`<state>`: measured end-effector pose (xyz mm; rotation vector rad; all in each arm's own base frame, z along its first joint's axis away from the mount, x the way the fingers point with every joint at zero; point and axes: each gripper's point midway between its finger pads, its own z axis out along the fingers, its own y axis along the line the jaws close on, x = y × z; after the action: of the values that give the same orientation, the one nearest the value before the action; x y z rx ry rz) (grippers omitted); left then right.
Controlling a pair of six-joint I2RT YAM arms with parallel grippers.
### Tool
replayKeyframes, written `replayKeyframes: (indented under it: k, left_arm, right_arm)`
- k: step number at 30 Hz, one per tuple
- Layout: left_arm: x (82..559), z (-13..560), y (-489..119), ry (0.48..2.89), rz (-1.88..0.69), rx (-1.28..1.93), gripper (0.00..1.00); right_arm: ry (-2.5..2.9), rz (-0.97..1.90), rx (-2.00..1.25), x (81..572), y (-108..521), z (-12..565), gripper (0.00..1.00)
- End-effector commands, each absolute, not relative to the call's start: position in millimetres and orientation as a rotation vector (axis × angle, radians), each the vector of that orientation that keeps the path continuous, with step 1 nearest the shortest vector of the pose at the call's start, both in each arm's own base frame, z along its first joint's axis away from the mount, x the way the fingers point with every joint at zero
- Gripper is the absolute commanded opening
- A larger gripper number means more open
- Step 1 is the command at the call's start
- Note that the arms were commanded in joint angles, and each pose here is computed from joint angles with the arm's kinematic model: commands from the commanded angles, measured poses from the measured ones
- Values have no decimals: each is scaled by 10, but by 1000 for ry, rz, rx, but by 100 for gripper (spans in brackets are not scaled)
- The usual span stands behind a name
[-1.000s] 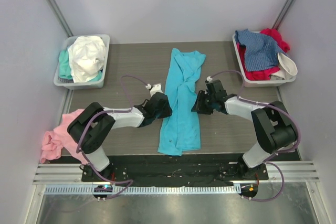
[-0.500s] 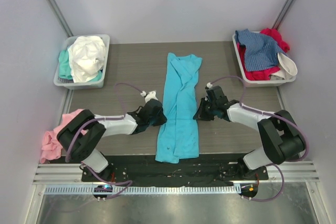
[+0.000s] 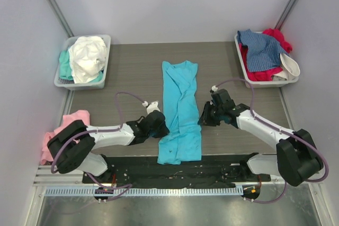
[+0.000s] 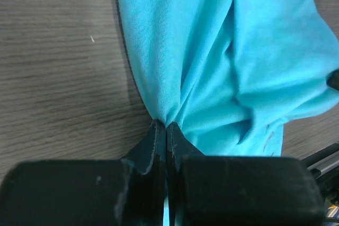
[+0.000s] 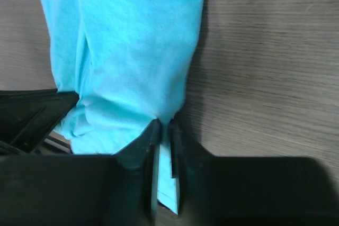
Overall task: Fold and stack the t-shirts
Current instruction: Fold the tshirt
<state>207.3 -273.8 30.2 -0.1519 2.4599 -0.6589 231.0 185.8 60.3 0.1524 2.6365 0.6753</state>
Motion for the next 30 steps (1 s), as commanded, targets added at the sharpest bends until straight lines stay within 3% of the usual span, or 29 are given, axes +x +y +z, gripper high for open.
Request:
replayKeyframes:
  k: [1,3,5,11,14,22,28,30]
  left_arm:
    - [1956,150,-2711,2511,-596,-146,7]
    - [1937,136,-2712,2513,-588,-149,17]
    - [1946,151,-2650,2511,-551,-163,23]
    - [2130,572,-2487,2402,-458,-197,80]
    - [2256,852,-2436,2334,-405,-165,99]
    - [3032,1374,-2526,2205,-327,-103,99]
    - [3728,1500,-2729,2174,-349,-47,100]
    - [3857,1365,-2826,2204,-339,-11,94]
  right_arm:
    - [2677,616,161,2168,1752,595,34]
    - [2664,602,163,2174,1726,625,49]
    - [2615,561,171,2261,1678,714,56]
    - [2408,445,197,2832,1631,1080,67]
    - [2335,422,202,3173,1700,1269,67]
    - [2340,393,215,3822,1973,1017,61]
    - [2377,368,246,3793,1914,783,60]
    - [2386,358,255,3694,1850,731,60]
